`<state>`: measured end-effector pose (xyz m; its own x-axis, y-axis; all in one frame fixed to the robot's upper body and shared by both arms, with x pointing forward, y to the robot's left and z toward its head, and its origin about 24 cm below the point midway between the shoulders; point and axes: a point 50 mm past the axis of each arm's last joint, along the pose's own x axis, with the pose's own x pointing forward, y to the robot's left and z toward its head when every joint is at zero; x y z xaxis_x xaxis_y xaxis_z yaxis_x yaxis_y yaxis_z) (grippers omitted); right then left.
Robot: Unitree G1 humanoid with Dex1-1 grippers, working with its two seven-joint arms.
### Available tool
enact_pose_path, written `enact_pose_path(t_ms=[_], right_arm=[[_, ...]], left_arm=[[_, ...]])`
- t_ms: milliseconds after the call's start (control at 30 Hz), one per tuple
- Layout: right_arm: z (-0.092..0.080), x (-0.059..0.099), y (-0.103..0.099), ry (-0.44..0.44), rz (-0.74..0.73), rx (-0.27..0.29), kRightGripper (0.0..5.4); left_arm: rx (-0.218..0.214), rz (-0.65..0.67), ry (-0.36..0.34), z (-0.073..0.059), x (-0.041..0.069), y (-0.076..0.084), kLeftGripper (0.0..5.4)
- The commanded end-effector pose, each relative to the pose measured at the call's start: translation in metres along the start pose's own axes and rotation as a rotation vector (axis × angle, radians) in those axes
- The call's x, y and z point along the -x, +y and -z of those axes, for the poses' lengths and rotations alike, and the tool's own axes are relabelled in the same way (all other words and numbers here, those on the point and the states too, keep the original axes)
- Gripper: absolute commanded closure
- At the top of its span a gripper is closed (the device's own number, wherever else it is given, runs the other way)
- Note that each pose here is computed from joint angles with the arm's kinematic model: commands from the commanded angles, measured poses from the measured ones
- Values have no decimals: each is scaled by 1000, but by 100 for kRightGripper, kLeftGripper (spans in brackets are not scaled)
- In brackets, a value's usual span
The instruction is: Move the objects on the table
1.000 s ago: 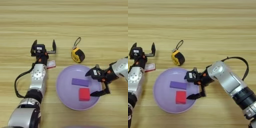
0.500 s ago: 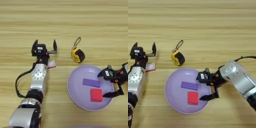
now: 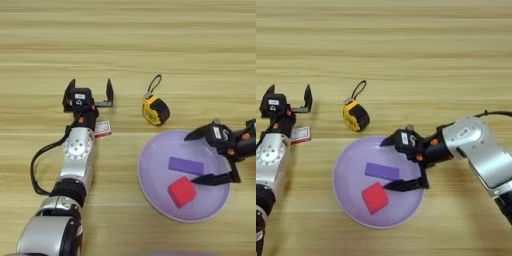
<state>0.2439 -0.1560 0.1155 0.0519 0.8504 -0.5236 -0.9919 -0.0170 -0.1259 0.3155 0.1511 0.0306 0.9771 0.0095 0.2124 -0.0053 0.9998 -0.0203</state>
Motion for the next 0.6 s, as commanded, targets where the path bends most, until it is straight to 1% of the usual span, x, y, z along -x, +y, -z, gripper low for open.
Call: enact_pose_path(t_ms=[33,100,200,333,433,533,600], right_arm=[[-27,18,-8,-121,103,59,2],[-35,25,-10,-173,148,75,2],[-41,34,-12,-241,209,81,2],[-43,43,-14,-347,289,63,2],[-41,46,-15,-458,365,40,2],[-36,47,-20,-576,474,-2,2],[-31,46,-24,-631,554,-29,2]], left_arm=[[-11,1,2,-2,-3,2,0],[-11,1,3,-2,-3,2,0],[-12,0,4,-1,-3,3,0],[-13,-1,7,-1,-3,5,0],[-15,-2,8,-1,-3,7,0],[-17,-2,10,-1,-3,9,0],[-18,-3,11,0,-3,11,0]])
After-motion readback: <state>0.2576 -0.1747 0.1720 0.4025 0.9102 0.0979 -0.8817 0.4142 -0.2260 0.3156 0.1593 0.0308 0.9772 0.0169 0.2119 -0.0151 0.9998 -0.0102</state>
